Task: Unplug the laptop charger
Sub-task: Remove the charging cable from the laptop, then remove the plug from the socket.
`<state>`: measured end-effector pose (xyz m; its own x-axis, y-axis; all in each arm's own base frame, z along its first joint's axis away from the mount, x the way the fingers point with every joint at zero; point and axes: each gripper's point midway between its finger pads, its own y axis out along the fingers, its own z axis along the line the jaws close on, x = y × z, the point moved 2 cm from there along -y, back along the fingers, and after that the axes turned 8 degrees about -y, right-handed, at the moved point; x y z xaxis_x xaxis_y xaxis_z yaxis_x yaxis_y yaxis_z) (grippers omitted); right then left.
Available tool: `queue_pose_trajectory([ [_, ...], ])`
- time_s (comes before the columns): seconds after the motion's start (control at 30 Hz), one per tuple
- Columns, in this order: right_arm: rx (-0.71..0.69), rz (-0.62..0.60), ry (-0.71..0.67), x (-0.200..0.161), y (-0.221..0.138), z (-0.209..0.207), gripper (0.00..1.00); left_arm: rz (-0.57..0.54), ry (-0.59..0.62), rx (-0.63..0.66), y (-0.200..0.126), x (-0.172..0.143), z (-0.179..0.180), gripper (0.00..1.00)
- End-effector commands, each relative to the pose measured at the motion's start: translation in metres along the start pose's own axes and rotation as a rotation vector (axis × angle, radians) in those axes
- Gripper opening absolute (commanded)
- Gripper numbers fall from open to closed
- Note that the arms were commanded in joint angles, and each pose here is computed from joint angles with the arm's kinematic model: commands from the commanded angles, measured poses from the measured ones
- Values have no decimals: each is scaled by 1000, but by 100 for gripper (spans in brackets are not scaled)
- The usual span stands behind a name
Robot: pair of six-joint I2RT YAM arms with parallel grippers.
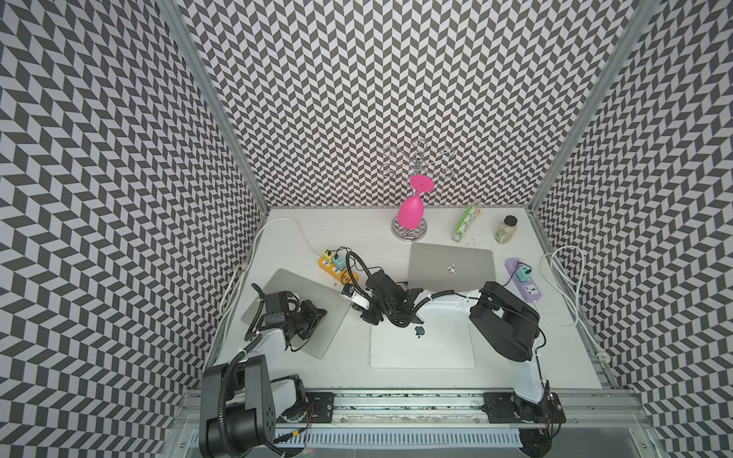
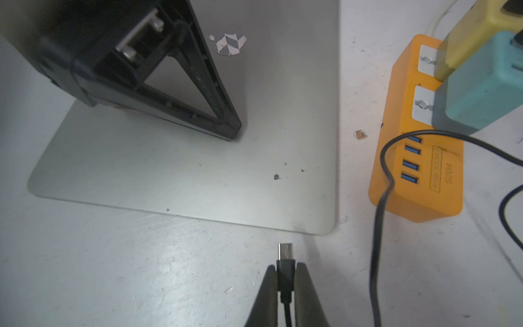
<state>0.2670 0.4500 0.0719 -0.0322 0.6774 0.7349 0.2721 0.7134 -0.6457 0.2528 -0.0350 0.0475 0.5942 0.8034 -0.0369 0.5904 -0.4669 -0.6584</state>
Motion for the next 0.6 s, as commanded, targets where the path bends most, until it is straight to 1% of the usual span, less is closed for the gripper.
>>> queue_pose_trajectory([
  [0.0, -16, -78, -36, 26, -7, -4, 18, -24, -8, 30, -3, 5, 3, 0],
  [0.07, -12, -79, -37, 26, -7, -4, 21, -20, -4, 28, -3, 5, 1, 0],
  [0.17, -10, -76, -46, 25, -9, -3, 31, -18, 3, 25, -4, 6, -2, 0],
  [0.27, -24, -95, -44, 33, -19, -6, 33, -21, 8, 19, -5, 8, -5, 0],
  [0.37, -57, -160, -18, 54, -41, -14, 34, -21, 8, 14, -5, 10, -7, 0],
  [0.47, -90, -205, 20, 72, -60, -29, 34, -16, 18, -1, -5, 14, -13, 0],
  [0.57, -134, -247, 57, 87, -77, -55, 34, -12, 36, -12, -5, 19, -21, 0],
])
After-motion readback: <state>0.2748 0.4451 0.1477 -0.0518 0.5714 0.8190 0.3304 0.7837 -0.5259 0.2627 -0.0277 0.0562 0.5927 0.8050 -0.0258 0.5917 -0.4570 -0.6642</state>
